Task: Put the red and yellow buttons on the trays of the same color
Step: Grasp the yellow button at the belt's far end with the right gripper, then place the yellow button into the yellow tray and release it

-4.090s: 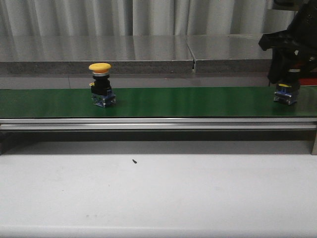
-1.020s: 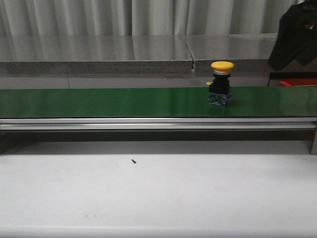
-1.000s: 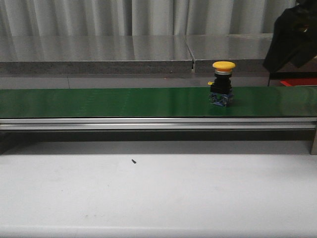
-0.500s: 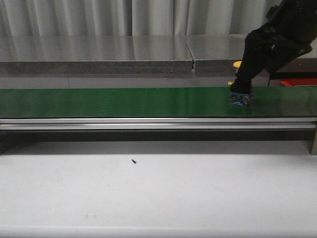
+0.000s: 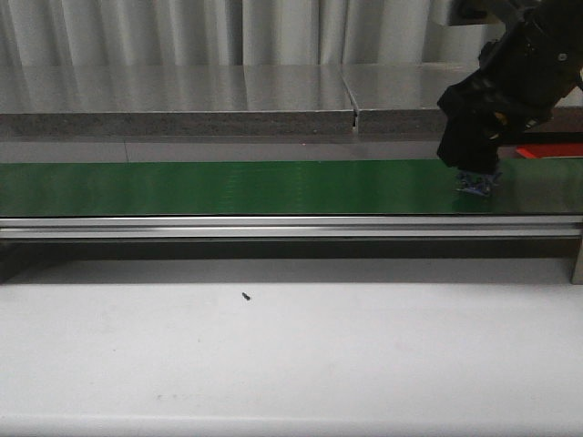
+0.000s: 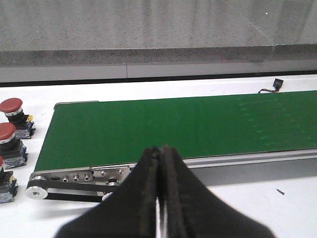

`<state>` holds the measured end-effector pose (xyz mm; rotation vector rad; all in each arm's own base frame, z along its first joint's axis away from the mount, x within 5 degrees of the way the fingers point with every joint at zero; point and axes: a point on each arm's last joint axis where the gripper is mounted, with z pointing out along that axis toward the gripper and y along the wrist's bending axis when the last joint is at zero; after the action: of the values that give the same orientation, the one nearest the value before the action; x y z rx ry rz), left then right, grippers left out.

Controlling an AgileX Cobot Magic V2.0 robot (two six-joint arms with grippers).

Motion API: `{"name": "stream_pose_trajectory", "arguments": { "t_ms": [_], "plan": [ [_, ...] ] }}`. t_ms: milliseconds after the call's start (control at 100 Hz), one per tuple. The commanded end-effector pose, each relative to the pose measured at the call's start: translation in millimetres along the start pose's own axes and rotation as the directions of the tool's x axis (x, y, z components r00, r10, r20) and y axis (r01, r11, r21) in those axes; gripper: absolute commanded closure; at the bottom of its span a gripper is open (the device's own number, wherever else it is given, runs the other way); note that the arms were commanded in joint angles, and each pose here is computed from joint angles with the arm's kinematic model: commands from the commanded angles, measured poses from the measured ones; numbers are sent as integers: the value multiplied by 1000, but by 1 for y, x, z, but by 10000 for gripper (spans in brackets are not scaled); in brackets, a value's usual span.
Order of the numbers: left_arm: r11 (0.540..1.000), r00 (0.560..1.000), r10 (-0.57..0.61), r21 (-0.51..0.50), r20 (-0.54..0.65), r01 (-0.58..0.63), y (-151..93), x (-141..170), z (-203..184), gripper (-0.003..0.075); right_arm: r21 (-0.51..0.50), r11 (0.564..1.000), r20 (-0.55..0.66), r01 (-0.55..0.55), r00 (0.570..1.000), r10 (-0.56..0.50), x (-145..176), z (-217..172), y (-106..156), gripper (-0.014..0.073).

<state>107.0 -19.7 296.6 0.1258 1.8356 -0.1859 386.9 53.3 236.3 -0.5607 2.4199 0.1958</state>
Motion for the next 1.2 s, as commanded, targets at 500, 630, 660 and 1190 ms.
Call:
{"name": "stream_pose_trajectory", "arguments": {
  "t_ms": [500, 630, 660, 1190],
  "plan": [
    [1000, 995, -14, -7, 101, 15, 0, -16, -2, 739, 136, 954, 163, -266, 956, 243, 3, -109, -76, 424],
    [1000, 995, -14, -7, 101, 15, 0, -16, -2, 739, 210, 896, 171, -391, 917, 360, 34, -128, -119, 424],
    [1000, 995, -14, -7, 101, 15, 0, -16, -2, 739, 224, 880, 182, -419, 905, 385, 40, -131, -127, 424],
    [1000, 995, -14, -7, 101, 15, 0, -16, -2, 739, 339, 743, 146, -577, 813, 564, 121, -72, -179, 424]
  ]
}}
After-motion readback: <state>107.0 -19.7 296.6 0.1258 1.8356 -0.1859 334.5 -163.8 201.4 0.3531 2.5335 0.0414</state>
